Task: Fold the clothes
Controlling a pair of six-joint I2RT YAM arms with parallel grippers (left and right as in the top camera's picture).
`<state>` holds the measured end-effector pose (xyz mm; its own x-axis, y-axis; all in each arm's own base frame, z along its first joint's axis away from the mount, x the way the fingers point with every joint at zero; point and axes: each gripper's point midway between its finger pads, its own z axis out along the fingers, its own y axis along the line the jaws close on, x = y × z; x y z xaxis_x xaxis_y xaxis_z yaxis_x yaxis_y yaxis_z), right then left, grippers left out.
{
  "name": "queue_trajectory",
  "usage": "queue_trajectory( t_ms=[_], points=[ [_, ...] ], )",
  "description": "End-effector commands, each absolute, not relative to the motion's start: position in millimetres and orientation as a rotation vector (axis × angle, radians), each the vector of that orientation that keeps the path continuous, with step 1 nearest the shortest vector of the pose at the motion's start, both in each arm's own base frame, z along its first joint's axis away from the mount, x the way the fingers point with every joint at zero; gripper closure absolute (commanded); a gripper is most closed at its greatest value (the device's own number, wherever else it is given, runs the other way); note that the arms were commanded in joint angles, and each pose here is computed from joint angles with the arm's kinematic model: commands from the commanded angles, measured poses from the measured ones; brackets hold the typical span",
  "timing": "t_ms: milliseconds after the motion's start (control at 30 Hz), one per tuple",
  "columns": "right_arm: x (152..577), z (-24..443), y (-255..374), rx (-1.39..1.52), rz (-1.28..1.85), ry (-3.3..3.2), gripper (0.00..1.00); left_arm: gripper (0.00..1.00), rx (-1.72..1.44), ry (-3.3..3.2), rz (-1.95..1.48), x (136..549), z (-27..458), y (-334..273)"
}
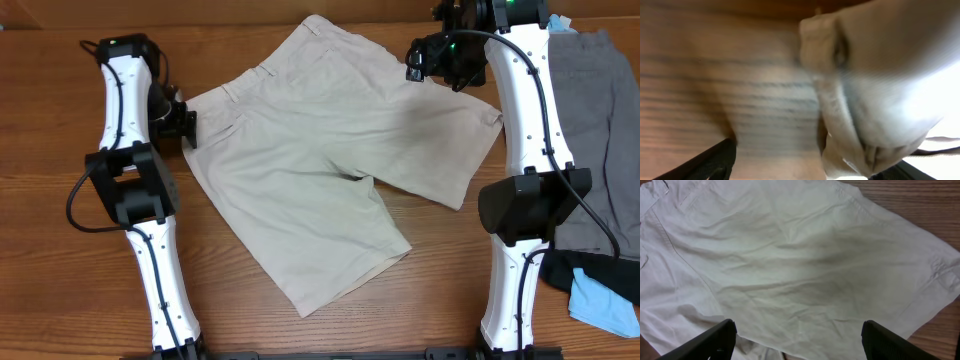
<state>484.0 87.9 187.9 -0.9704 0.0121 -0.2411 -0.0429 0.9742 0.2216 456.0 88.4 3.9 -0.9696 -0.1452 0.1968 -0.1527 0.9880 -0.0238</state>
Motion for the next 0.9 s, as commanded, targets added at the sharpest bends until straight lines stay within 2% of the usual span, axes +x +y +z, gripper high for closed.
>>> queue_trajectory(
  t_ms=[0,100,400,533,733,867],
  points=[
    [486,201,89,-0.029,0.342,2.839,0.16,0.19,0.334,-2.959,0.066,463,-5,100],
    [486,201,89,-0.029,0.342,2.839,0.16,0.23,0.346,-2.977,0.022,467,-5,105],
    [492,203,90,-0.033,0.341,2.814,0.16,0.22,0.520,-2.933,-0.204,458,-1,139],
    [492,203,87,-0.031,0.324,2.814,0.16,0.21,0.606,-2.873,-0.294,442,2,167],
    [495,204,87,-0.030,0.316,2.801,0.16,0.18,0.697,-2.780,-0.276,412,10,196],
    [496,204,87,-0.030,0.317,2.796,0.16,0.17,0.705,-2.801,-0.240,413,21,197]
  ],
)
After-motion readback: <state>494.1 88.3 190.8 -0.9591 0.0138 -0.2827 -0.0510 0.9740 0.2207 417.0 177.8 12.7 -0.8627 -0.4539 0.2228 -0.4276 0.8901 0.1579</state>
